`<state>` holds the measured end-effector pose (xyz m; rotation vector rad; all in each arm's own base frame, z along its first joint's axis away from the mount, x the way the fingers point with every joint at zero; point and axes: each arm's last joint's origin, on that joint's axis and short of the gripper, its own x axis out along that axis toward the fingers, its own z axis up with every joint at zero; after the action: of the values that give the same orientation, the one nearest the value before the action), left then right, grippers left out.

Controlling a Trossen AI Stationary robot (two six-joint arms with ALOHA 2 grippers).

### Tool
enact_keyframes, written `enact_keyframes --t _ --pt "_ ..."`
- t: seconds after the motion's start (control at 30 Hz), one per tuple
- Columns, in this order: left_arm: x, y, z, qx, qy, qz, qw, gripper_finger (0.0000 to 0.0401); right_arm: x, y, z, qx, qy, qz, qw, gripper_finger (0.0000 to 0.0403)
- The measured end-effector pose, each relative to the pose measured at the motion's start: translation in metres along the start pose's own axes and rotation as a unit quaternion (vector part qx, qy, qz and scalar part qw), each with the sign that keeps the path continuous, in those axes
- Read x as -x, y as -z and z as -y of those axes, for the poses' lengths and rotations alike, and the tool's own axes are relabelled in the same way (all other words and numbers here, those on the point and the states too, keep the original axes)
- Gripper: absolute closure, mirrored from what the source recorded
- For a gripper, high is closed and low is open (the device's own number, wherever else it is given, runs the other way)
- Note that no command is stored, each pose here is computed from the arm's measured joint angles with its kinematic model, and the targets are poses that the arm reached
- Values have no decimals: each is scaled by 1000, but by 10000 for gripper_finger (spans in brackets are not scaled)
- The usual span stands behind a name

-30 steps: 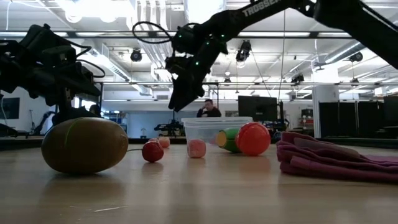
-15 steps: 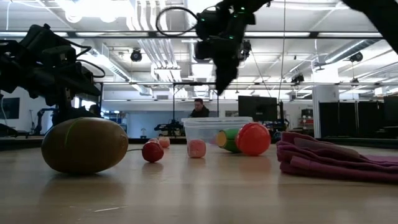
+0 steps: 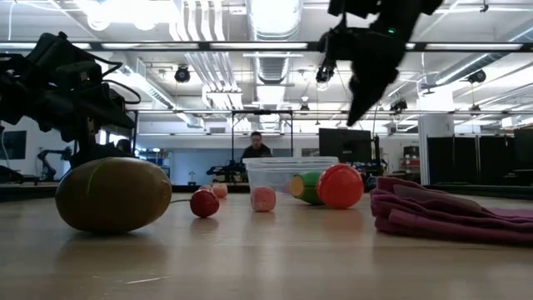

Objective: Pick and placing Produce into tupperware
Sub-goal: Put the red tomato in the transparent bin

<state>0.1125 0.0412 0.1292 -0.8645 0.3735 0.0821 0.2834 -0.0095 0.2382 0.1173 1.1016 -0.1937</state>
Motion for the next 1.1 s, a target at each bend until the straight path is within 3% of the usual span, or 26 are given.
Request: enact_keyframes --t 0.2,0.33,0.73,1.1 --pt "0 0 0 0 0 0 1000 106 -15 17 -26 -52 -19 -9 998 177" --pt "0 0 0 0 0 0 1000 106 -27 15 -36 -43 -27 -2 999 172" --pt "0 0 0 0 0 0 1000 106 -66 15 -54 -44 -9 -57 997 99" --pt "0 0 0 0 0 0 1000 106 -72 5 -58 28 -3 -33 999 93"
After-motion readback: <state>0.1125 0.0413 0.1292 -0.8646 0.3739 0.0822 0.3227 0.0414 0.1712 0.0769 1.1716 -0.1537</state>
